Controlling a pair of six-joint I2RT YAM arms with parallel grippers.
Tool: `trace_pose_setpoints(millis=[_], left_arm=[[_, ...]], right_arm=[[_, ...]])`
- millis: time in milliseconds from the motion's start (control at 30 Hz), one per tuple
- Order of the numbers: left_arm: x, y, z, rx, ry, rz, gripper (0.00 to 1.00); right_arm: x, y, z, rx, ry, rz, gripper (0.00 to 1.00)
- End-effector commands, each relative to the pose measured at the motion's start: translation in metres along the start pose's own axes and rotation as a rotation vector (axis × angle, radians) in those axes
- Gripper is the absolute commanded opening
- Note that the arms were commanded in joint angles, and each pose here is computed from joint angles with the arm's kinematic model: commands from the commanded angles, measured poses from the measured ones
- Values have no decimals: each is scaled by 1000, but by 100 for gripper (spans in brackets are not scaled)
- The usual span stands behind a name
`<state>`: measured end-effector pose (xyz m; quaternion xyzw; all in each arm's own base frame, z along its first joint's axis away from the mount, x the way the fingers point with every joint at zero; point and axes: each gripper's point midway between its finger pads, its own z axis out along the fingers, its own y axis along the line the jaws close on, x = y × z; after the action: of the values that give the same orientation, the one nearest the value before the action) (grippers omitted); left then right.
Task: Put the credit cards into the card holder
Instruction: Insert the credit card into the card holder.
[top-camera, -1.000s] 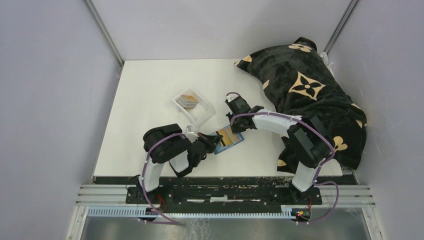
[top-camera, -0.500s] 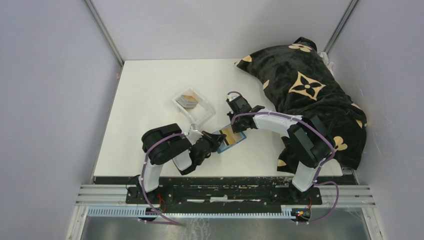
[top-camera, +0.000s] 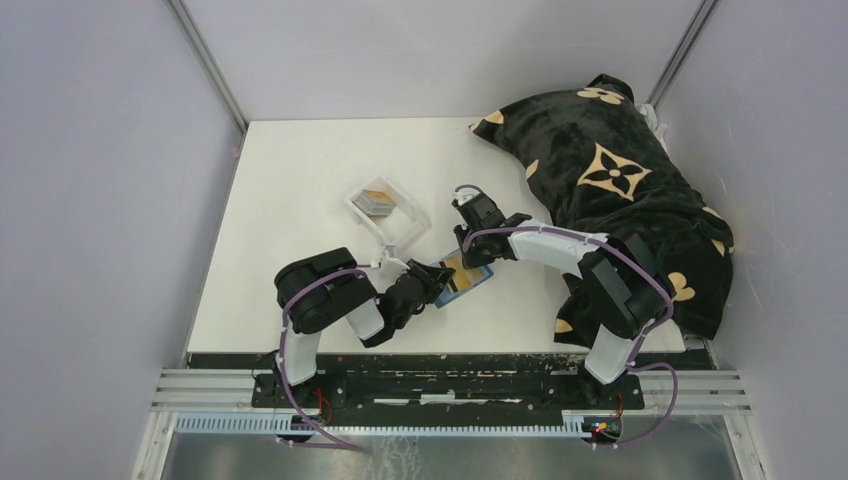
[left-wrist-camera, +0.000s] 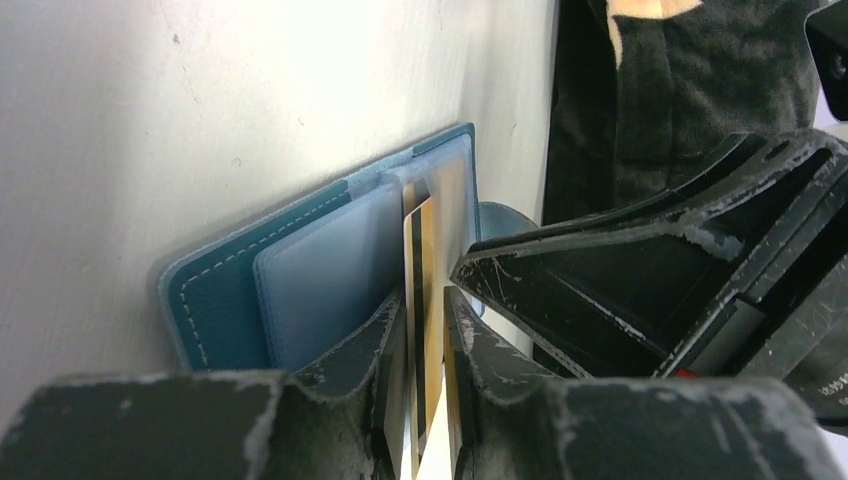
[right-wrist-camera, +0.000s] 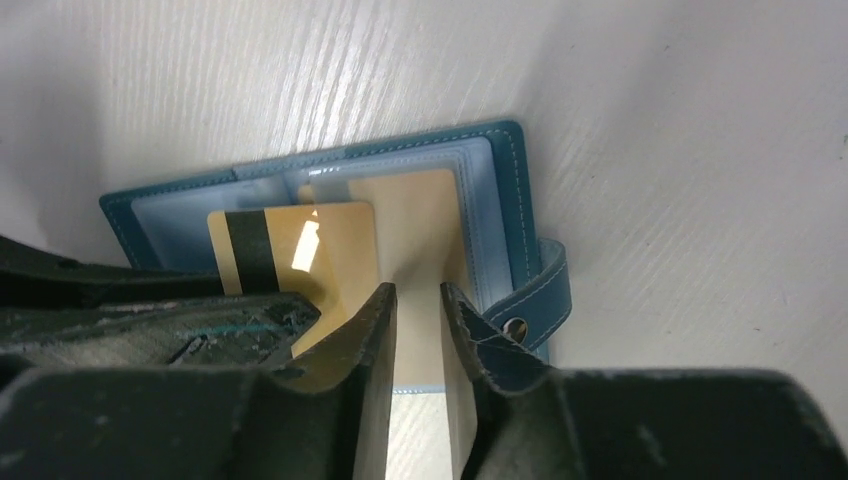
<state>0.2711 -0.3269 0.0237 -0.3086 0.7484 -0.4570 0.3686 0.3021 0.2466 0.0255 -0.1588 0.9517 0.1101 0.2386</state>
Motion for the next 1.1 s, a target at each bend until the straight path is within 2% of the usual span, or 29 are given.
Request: trace_pose_setpoints(millis=[0,67,133,567,700,900,1067], left_arm=[[5,17,-4,-52,20,77,27],[5,17,-4,-49,21,74,28],[4,18,-5,-52,18,70,28],[6,19,-3,-62,22,46,29],[7,21,-3,-68,26,46,29],[10,22,-4,-67,45,43,29],[14,21,-4,-58,68,38,29]], right_arm=[[-3,7,-17,-37,-33,-12,35],[-3,11,-21,-51,-40,-19,42],[-5,14,-26,-55,-50,-25,44],[5,30,-55,-74,-103,-65,46],[11,46,-62,-109,-126,-97,35],[20,66,-64,-145,-132,-139,9],[24,77,-59,-179,-129,-156,3]])
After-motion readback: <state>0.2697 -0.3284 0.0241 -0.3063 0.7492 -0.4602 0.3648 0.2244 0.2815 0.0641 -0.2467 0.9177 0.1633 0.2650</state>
